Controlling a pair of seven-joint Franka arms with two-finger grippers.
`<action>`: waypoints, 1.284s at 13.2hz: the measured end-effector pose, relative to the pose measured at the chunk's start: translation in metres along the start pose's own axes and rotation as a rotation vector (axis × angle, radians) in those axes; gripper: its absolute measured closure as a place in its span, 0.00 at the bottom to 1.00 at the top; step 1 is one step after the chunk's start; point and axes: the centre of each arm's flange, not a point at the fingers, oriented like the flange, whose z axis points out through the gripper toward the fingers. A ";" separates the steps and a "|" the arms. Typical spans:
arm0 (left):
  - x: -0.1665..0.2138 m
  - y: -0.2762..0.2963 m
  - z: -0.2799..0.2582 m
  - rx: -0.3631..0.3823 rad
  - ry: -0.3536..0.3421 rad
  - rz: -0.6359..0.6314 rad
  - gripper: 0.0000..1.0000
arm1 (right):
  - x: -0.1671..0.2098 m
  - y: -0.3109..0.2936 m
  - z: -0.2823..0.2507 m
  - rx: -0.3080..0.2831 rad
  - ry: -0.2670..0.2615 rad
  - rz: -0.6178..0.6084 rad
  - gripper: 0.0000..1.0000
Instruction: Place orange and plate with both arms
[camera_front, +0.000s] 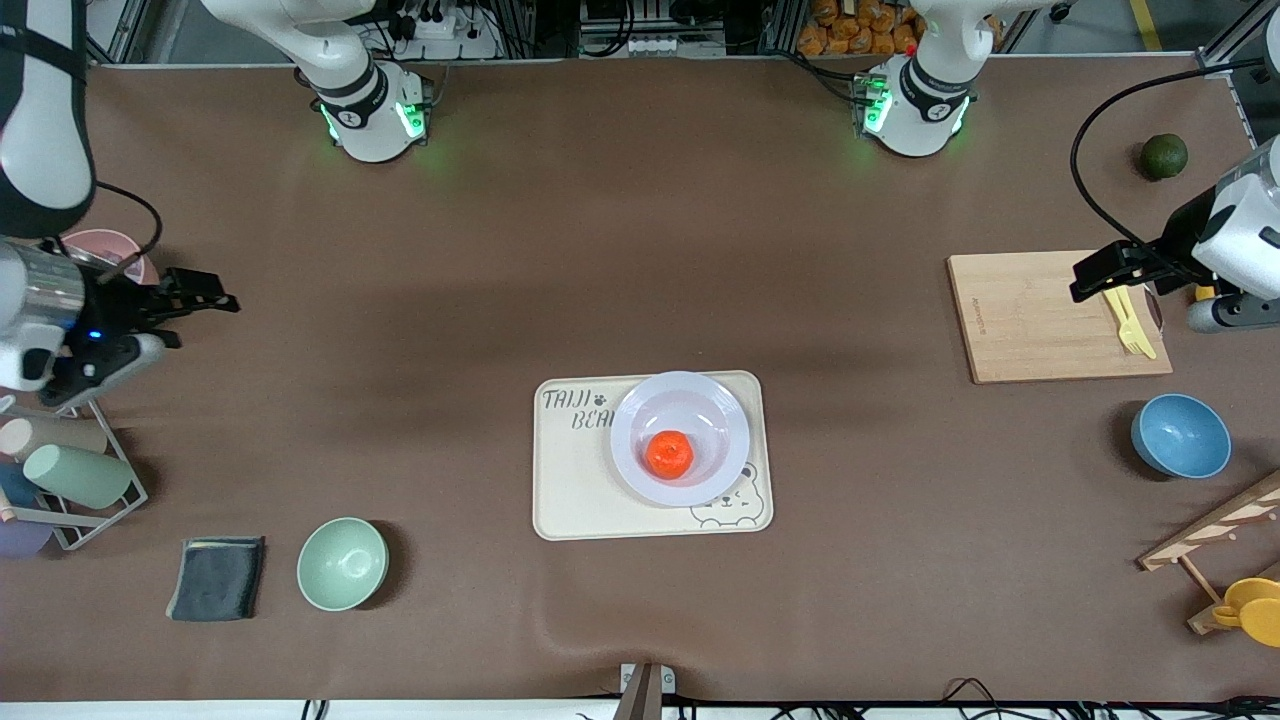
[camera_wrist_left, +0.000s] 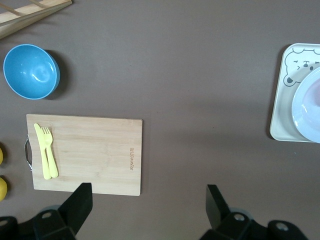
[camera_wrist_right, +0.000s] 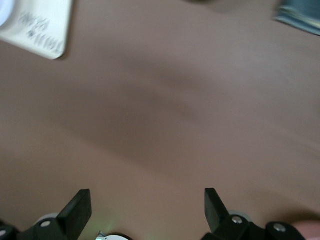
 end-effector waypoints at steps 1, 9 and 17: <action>0.000 0.000 0.000 0.000 0.000 0.000 0.00 | -0.003 -0.001 -0.009 -0.019 -0.003 0.063 0.00; -0.021 0.001 -0.029 0.006 0.013 0.002 0.00 | -0.018 -0.031 -0.073 -0.127 0.030 0.367 0.00; -0.039 0.011 -0.045 0.013 0.014 0.021 0.00 | -0.051 -0.035 -0.118 -0.169 0.106 0.402 0.00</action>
